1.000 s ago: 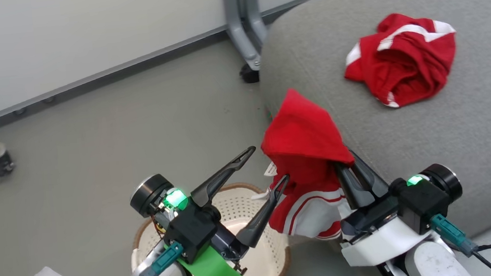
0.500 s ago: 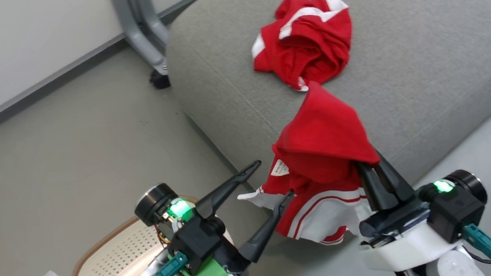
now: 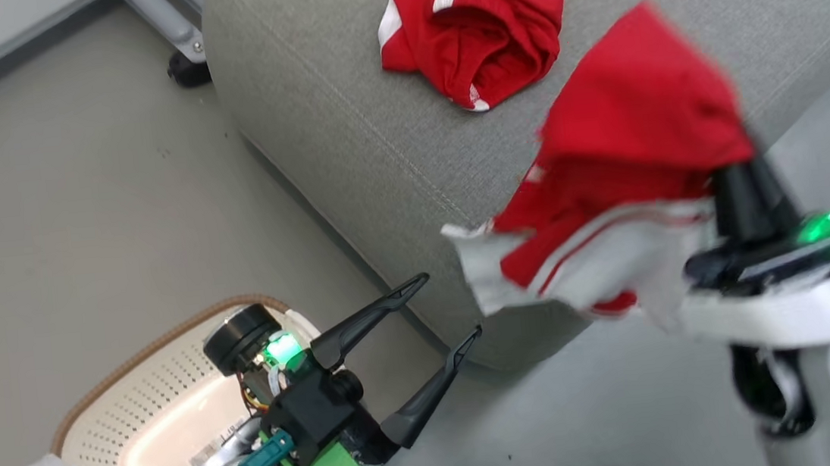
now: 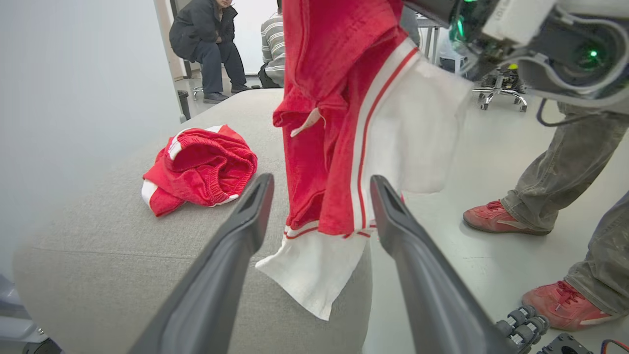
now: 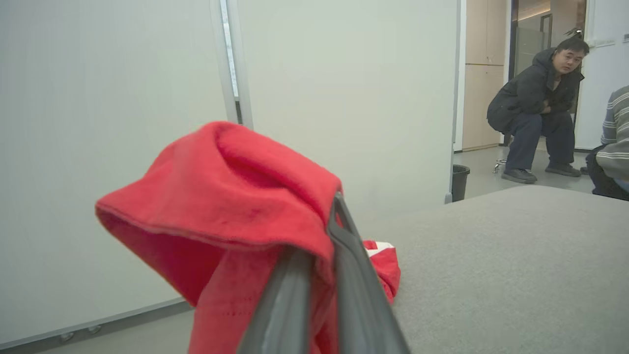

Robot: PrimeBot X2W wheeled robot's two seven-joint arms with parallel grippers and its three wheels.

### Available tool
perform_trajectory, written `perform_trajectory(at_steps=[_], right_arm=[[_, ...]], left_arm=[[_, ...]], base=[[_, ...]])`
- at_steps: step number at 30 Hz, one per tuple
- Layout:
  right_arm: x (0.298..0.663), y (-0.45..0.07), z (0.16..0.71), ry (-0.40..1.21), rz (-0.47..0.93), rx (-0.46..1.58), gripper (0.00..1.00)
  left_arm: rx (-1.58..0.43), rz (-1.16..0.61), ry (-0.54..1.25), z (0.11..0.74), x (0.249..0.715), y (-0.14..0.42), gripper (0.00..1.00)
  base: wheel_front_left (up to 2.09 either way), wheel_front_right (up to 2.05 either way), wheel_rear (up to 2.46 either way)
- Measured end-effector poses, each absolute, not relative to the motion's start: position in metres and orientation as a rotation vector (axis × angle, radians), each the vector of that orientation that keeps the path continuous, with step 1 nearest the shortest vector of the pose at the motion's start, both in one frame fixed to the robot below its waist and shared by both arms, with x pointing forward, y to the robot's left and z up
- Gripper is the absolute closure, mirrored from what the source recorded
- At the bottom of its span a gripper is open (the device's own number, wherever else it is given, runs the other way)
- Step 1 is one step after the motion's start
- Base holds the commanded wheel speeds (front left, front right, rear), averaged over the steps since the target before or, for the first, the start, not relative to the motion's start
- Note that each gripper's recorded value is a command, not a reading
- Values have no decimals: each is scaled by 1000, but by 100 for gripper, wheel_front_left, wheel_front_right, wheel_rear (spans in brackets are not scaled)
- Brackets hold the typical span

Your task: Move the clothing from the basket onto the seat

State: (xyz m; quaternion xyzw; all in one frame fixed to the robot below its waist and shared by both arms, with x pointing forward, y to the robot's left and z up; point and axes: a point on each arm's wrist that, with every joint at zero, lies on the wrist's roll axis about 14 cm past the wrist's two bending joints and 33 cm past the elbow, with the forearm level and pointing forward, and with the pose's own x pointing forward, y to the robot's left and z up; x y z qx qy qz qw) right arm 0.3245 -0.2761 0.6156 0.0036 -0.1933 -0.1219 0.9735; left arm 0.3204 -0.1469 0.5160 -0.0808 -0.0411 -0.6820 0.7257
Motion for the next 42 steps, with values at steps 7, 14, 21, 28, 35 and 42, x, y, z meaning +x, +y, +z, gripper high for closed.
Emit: perform_trajectory(at_steps=[7,14,21,28,35,42], right_arm=[[380,-309,683,-587,-276,-122,100],[453,-313,734,-743,-268,-247,100],[521,-324,735,-723,-320,-299,100],[560,-358,644,-496,-418,-267,100],[553,-386,487,-114,-489,-124,100],[537,-381,424,16,-503,-11,61]], left_arm=[[-198,-1494,-81,501,345,-128,0],[-212,-1465,-41,470,374,-104,0],[-236,-1427,10,432,395,-86,0],[-249,-1377,68,406,403,-67,0],[-247,-1327,134,387,405,-50,0],[-219,-1331,154,386,396,-46,0]], base=[[0,0,0],[0,0,0],[0,0,0],[0,0,0],[0,0,0],[0,0,0]])
